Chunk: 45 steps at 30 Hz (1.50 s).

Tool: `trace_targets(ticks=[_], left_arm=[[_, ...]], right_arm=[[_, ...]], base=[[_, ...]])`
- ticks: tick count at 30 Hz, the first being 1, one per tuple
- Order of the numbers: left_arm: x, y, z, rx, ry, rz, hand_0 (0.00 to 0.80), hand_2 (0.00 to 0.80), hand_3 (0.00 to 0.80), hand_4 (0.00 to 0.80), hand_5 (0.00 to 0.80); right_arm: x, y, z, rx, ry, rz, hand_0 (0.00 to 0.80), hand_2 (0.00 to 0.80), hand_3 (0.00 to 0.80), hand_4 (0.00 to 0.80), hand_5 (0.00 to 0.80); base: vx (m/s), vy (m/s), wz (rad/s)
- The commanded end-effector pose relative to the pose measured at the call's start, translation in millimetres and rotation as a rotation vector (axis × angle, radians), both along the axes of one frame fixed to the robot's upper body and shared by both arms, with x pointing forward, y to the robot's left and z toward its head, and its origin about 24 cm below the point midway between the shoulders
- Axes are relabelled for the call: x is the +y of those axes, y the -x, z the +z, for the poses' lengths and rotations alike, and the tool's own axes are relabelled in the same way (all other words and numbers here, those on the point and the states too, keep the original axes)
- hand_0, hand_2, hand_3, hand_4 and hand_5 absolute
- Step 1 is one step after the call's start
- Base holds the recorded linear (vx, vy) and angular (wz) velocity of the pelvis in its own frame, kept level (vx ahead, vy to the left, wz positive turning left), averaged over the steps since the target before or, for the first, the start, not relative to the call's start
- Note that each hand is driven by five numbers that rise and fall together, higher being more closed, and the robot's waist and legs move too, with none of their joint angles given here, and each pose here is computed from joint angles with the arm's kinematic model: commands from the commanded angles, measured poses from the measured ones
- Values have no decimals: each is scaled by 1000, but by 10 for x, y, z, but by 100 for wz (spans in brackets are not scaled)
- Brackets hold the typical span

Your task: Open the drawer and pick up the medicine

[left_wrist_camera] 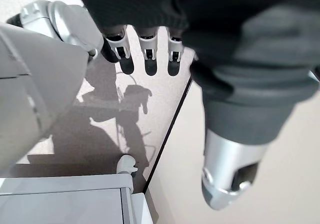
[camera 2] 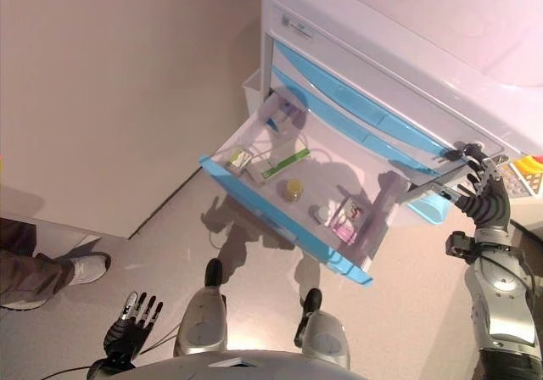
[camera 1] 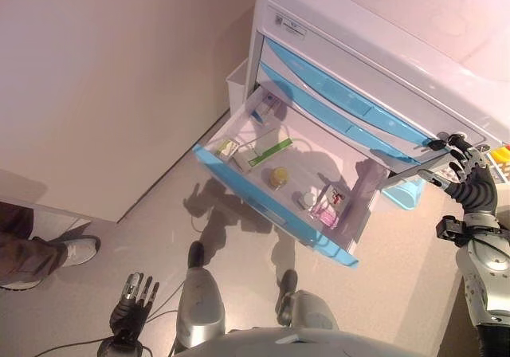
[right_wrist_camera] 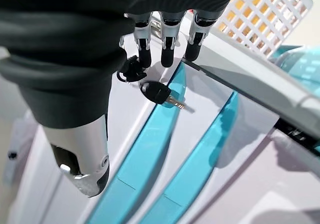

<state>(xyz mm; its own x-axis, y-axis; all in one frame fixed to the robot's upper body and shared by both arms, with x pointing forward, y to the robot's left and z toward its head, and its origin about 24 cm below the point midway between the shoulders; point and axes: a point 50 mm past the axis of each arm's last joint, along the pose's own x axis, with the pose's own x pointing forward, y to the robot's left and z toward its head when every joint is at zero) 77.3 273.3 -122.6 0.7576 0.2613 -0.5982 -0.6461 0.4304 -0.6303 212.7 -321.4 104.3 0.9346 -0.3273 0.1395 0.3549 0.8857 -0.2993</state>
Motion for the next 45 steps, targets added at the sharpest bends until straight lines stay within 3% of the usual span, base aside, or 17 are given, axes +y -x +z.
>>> trace_targets(ticks=[1, 14, 18, 23, 28, 34, 45], left_arm=[[102, -35, 69, -7, -77, -64, 0, 0, 0, 0, 0], [87, -1, 89, -18, -77, -95, 0, 0, 0, 0, 0], [68, -11, 101, -31, -71, -85, 0, 0, 0, 0, 0], [15, 122, 98, -41, -58, -73, 0, 0, 0, 0, 0], [2, 145, 121, -38, -44, -68, 0, 0, 0, 0, 0], [-52, 3, 156, -43, -29, -75, 0, 0, 0, 0, 0], [-174, -29, 126, -14, -5, -97, 0, 0, 0, 0, 0]], right_arm=[[540, -225, 738, -252, 220, 343, 0, 0, 0, 0, 0], [808, -273, 548, -178, 142, 433, 0, 0, 0, 0, 0], [791, -222, 199, -10, 21, 416, 0, 0, 0, 0, 0], [707, 137, -508, 277, -78, 354, 0, 0, 0, 0, 0], [726, 413, -820, 402, -128, 374, 0, 0, 0, 0, 0], [883, 429, -828, 408, -60, 478, 0, 0, 0, 0, 0], [957, 235, -586, 275, 110, 480, 0, 0, 0, 0, 0]], base=[[14, -28, 13], [-7, -29, 13], [-51, -10, -2], [-34, 13, -6], [-19, 14, -17], [-27, 32, -15], [-10, 15, -4]])
